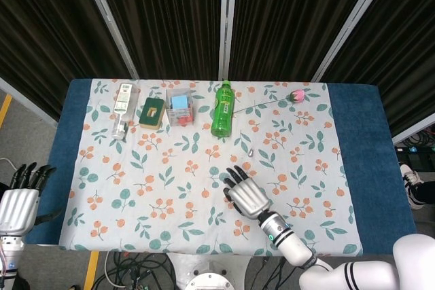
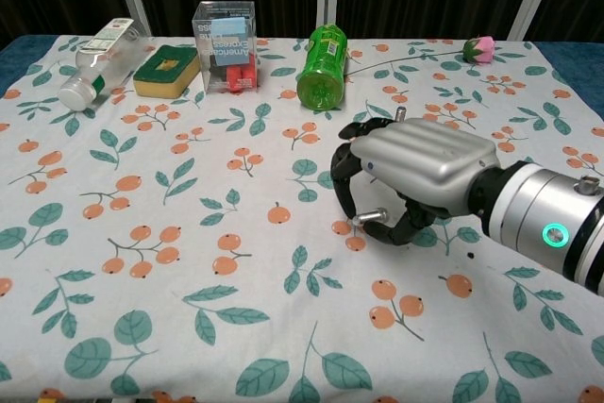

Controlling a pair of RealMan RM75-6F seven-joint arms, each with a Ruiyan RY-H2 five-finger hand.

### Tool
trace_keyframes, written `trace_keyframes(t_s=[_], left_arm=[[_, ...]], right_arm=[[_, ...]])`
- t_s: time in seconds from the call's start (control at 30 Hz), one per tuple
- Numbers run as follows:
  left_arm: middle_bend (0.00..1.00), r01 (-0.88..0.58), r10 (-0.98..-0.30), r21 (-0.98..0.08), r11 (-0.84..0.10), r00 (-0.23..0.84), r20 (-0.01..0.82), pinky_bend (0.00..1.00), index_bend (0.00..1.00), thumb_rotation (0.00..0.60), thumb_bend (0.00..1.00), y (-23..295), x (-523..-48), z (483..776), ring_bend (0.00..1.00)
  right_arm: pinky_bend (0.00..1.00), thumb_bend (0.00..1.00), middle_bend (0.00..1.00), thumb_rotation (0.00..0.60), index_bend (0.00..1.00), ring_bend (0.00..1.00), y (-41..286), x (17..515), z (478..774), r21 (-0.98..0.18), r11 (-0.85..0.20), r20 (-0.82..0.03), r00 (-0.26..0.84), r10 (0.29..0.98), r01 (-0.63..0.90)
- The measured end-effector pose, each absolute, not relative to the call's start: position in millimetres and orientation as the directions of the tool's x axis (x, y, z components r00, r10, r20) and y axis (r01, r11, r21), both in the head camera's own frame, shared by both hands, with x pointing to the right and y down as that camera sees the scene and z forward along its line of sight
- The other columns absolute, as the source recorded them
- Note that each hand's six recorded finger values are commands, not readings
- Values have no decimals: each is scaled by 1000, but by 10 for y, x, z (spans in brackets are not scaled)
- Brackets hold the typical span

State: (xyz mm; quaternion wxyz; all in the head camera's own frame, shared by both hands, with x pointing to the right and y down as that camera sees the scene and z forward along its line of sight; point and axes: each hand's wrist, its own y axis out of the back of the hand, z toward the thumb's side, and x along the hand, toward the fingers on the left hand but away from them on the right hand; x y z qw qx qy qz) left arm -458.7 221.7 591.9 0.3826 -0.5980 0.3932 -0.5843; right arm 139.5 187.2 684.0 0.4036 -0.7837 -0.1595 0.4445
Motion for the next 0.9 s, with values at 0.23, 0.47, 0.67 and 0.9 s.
trace_keyframes(t_s=[0.23,0.47,0.67,0.9], left_arm=[[135,-18,-917,-917,-400,14,399,35,163,600,70,2205,-4565,5920,37],[135,-14,-916,-916,-401,13,400,35,163,600,70,2201,-4559,5913,37],[135,-14,-916,-916,-401,10,401,35,163,600,70,2204,-4562,5911,38],[135,-12,-915,-915,-403,12,403,34,163,600,70,2201,-4558,5915,38]], right_arm=[[0,317,253,600,587,0,1616,1570,6788,-725,-684,-559,516,649,76],[0,317,252,600,589,0,1513,1654,6871,-714,-694,-574,492,655,91],[0,317,247,600,576,0,1481,1673,6938,-705,-704,-585,486,649,91],[0,321,243,600,522,0,1471,1700,6969,-708,-702,-591,479,649,78]])
